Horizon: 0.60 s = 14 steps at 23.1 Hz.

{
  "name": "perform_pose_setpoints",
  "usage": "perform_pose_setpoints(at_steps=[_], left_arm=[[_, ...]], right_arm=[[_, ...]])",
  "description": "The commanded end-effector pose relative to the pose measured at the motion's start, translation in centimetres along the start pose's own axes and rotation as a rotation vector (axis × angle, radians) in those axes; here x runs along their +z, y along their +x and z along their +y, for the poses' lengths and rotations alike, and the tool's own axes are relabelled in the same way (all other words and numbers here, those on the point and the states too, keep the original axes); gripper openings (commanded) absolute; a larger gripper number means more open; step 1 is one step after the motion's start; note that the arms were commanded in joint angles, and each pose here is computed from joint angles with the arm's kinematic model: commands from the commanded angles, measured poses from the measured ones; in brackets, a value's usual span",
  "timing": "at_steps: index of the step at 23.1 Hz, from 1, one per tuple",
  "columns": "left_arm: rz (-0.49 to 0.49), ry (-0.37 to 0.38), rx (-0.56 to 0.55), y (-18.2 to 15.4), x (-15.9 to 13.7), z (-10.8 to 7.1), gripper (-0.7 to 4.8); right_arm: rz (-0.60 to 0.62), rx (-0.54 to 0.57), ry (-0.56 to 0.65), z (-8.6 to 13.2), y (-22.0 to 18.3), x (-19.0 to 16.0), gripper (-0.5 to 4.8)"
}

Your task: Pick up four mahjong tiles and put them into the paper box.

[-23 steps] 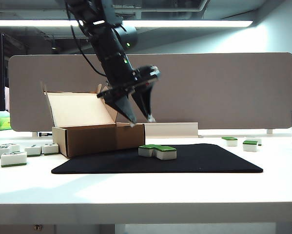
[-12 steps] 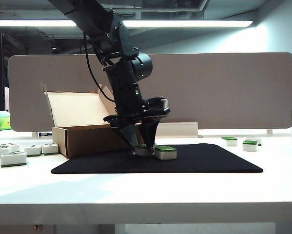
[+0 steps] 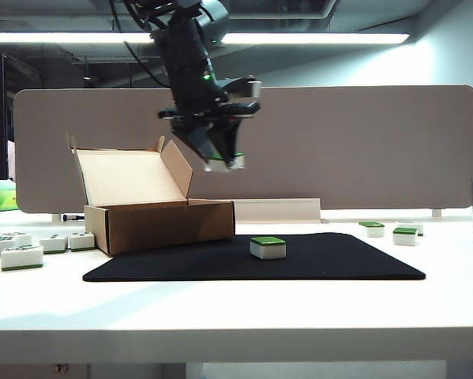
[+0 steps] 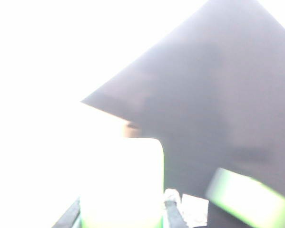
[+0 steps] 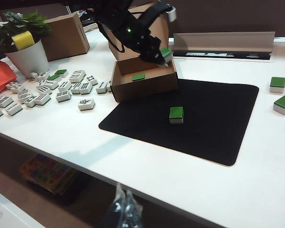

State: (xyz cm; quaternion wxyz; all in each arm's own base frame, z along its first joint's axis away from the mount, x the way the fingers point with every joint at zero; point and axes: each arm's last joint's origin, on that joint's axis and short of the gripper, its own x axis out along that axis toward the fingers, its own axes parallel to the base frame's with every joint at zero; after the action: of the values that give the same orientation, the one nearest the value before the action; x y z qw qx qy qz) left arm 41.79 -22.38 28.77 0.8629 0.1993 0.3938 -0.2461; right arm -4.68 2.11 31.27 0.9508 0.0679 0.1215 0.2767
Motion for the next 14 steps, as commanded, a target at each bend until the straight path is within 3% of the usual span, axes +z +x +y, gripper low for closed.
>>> perform_pose_setpoints(at_steps=[1,4,7,14], left_arm=[[0.035,-0.053,0.074,0.5,-1.1,3.7,1.08],[0.062,-0.109,0.085,1.4,-2.4,6.8,1.08],[0.106,-0.152,0.102,2.3,-3.6,8.8,1.08],[0.163,-0.19,0.094,4.5,-5.4,10.6,1.23]], right_arm=[[-0.019,0.0,-0.017,0.2,-0.2,0.0,-0.01],[-0.019,0.0,-0.017,0.2,-0.2,0.0,-0.01],[-0.019,-0.001,-0.017,0.2,-0.2,0.0,-0.01],[-0.019,0.0,-0.017,0.2,-0.2,0.0,-0.01]])
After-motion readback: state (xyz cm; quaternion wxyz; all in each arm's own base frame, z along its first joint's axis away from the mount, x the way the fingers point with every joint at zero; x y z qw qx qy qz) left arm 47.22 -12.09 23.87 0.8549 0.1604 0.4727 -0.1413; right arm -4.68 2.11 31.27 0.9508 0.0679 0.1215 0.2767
